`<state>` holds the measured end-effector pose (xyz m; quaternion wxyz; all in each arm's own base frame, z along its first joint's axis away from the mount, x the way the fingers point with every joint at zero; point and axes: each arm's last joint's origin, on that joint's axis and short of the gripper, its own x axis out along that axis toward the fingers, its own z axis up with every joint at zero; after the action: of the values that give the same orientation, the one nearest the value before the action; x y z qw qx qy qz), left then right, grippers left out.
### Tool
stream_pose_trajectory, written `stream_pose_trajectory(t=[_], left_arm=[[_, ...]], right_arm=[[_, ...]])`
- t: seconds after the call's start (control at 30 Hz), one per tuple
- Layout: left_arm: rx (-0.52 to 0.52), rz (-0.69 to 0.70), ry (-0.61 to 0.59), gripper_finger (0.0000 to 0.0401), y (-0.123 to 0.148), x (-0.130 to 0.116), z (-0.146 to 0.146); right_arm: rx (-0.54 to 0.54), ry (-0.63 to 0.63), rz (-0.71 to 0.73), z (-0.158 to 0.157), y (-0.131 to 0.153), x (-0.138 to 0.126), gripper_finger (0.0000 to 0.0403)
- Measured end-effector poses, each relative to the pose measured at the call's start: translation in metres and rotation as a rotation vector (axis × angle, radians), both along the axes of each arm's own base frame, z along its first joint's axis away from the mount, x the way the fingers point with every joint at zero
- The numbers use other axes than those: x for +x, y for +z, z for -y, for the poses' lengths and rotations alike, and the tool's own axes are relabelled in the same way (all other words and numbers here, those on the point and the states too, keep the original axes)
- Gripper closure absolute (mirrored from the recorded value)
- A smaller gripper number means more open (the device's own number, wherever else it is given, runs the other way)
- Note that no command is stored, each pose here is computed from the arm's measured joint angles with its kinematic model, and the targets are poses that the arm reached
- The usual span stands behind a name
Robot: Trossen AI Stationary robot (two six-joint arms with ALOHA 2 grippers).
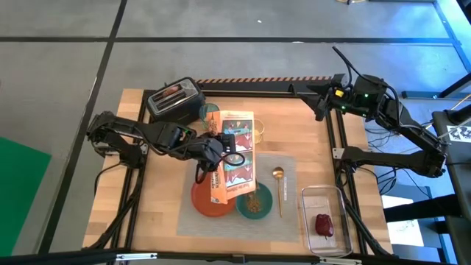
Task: Arrange a breakfast setting
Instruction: Pour the cereal into the green bowl
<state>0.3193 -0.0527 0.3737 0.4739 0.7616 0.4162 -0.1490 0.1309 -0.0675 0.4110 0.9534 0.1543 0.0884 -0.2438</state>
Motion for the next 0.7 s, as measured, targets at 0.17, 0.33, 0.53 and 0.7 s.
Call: stream_pose_trajectory(t=[0.17,0.33,0.53,0.7], left_arm=[[0.005,-0.002,-0.001,0.0287,0.0,0.0,-0.0001],[0.001,0.002,0.002,0.0287,0.0001,0.0,-0.0001],[-0.007,0.006,0.012,0.0287,0.0,0.0003,-0.0016],[-0.029,0.016,0.023,0.0287,-0.0002,0.0003,-0.0014]], right_arm=[[-0.002,0.001,-0.001,0.0,0.0,0.0,0.0114],[-0.003,0.001,-0.002,0.0,0.0,0.0,0.0114],[-0.004,0.001,-0.002,0.0,0.0,0.0,0.0114],[-0.004,0.002,-0.001,-0.0001,0.0,-0.0001,0.0114]])
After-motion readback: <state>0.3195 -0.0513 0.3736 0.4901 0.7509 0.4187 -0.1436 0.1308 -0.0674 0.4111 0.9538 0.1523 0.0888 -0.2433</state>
